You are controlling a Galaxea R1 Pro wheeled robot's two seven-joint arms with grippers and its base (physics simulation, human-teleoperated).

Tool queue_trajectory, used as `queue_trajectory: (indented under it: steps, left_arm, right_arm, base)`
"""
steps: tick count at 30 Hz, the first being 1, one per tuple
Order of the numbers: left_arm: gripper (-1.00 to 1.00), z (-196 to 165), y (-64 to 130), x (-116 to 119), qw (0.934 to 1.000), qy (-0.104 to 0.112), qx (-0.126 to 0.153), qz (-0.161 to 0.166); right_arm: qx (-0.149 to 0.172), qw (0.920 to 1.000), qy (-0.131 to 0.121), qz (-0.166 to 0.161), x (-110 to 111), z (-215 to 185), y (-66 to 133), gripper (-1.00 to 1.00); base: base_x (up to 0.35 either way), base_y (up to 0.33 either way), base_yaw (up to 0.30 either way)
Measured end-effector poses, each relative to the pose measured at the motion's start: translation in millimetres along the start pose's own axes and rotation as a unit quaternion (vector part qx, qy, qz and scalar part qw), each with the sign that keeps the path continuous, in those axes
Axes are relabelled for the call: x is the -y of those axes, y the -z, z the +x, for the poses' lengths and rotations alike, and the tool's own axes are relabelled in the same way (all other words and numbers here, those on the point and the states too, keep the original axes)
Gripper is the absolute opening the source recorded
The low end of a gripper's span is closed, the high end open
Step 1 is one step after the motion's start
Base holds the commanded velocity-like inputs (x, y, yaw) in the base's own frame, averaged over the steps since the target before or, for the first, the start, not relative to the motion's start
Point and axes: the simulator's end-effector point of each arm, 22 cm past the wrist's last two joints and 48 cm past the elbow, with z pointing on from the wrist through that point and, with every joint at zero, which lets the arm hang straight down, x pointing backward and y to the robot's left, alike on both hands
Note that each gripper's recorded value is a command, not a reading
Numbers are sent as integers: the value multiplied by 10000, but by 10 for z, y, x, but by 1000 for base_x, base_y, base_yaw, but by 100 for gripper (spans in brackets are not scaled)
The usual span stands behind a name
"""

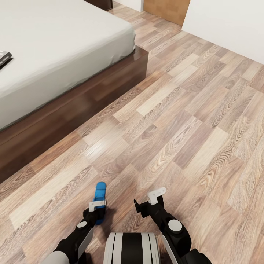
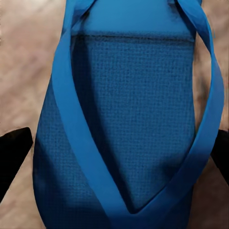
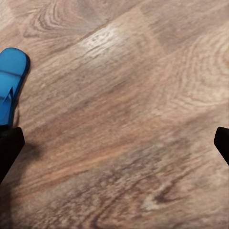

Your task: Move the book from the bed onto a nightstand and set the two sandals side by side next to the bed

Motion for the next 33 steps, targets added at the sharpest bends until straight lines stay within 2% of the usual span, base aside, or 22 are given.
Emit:
queue_trajectory:
  steps: [11,33]
  left_arm:
    - [-100,-8,0,-5,10000,2,12,-7]
    - [-100,-472,212,39,9991,-4,430,37]
  right_arm:
    - [0,10000,0,0,0,0,0,100]
    - [420,9990,147,67,-11,-390,246,100]
  base:
    - [0,0,0]
    - [0,0,0]
